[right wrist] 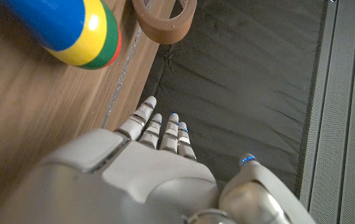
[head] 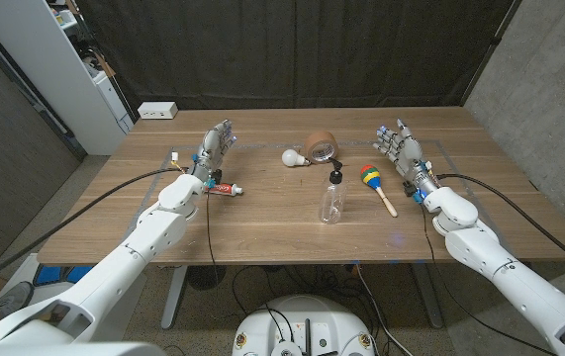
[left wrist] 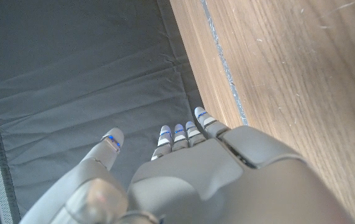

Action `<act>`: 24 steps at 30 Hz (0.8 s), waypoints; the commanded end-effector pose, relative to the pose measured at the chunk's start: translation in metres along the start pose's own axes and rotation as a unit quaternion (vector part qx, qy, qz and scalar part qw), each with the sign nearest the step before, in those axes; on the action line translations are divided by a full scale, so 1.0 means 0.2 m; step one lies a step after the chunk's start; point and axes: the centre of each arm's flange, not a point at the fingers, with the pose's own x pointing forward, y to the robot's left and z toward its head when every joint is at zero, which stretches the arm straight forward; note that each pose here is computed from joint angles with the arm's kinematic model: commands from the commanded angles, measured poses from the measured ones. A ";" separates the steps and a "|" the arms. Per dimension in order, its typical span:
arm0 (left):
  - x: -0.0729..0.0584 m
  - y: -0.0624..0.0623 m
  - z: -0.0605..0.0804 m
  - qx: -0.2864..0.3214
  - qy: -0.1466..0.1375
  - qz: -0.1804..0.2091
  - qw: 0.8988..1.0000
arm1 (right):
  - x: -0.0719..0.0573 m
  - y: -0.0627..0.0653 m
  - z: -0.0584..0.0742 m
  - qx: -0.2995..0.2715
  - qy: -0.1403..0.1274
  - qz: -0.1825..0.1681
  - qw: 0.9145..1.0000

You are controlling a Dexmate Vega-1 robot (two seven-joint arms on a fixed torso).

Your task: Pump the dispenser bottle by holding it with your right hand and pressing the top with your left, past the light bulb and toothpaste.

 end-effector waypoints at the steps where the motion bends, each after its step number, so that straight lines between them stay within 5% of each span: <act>1: -0.03 0.00 0.05 0.011 0.002 0.024 1.000 | -0.09 -0.03 0.01 -0.021 -0.004 0.021 1.000; 17: -0.11 -0.02 0.09 0.022 0.006 0.033 0.999 | -0.23 -0.01 0.01 -0.035 -0.019 0.051 0.998; 24: -0.13 -0.04 0.09 0.028 -0.016 0.030 0.999 | -0.30 0.00 0.02 -0.060 -0.023 0.055 0.996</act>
